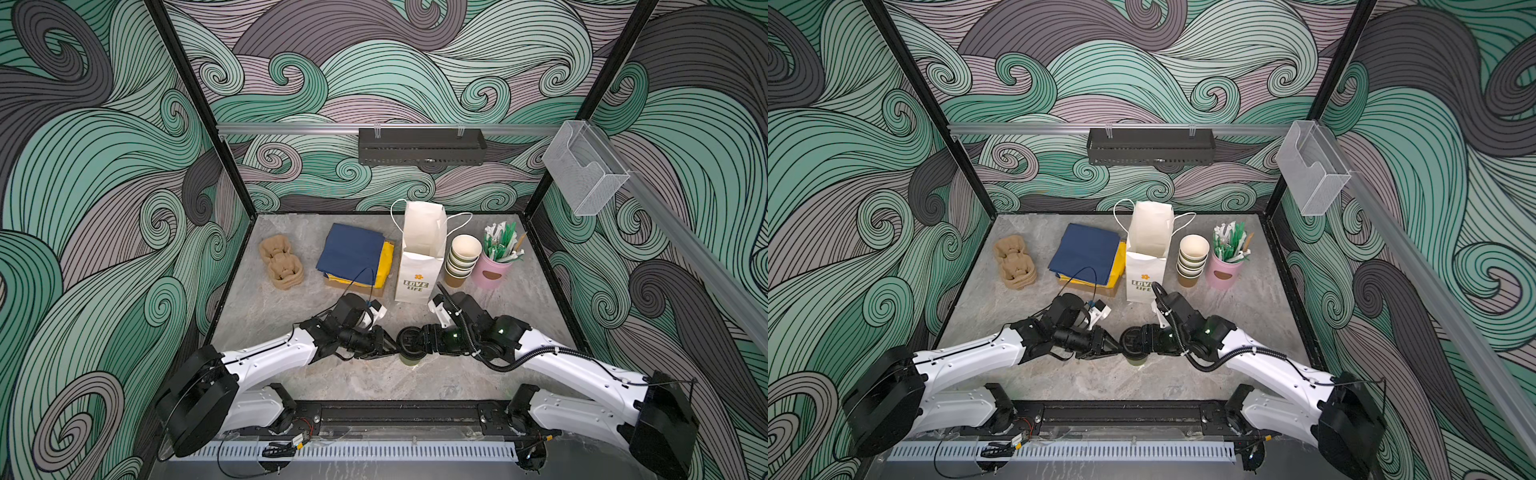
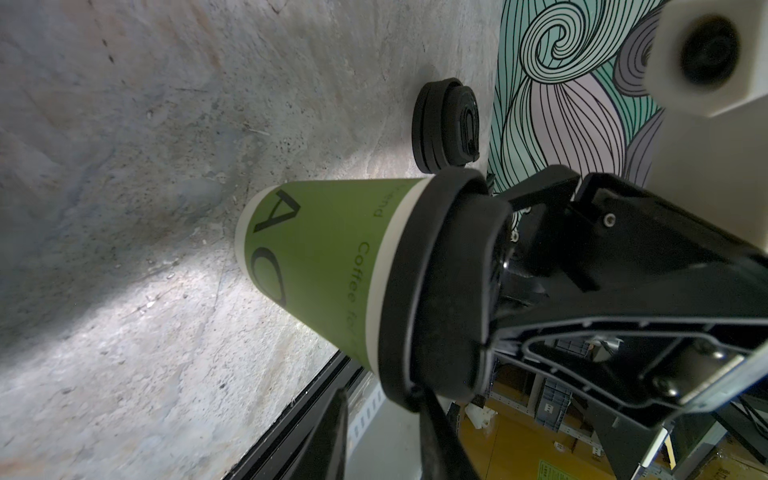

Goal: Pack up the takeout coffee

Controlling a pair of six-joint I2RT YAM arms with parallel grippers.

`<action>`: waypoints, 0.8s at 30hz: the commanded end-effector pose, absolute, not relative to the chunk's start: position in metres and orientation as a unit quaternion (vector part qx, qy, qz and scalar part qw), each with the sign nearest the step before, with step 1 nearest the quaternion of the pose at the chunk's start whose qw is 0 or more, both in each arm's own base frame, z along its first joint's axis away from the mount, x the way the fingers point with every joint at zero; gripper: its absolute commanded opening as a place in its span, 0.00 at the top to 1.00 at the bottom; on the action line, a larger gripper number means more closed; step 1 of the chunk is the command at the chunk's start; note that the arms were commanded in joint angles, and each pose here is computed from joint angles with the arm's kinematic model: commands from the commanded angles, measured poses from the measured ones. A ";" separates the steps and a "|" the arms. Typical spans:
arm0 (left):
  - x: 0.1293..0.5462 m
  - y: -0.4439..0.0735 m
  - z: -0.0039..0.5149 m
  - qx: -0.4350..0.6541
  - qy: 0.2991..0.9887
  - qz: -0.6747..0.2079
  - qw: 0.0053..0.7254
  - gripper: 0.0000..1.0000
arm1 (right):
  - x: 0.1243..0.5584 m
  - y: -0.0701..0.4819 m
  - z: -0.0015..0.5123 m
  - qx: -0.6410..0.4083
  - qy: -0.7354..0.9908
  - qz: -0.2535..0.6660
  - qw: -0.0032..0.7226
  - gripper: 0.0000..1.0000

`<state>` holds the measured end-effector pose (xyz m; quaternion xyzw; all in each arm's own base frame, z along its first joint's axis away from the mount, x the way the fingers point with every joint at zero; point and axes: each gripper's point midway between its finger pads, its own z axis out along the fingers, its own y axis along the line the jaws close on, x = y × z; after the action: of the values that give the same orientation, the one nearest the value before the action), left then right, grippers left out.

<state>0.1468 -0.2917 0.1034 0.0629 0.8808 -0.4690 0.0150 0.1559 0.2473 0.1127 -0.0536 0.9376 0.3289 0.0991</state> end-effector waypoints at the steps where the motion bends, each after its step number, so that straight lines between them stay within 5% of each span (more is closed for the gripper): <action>1: 0.133 -0.261 0.051 0.036 0.929 -0.367 -0.022 0.74 | 0.151 0.236 0.098 -0.039 0.948 0.305 0.086 0.31; 24: 0.158 -0.301 0.144 0.103 0.880 -0.462 0.048 0.66 | 0.155 0.242 0.112 -0.036 0.939 0.327 0.100 0.31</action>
<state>0.1615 -0.3049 0.1389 0.0918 0.8761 -0.4713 0.0450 0.1559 0.2470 0.1137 -0.0480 0.9369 0.3315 0.0999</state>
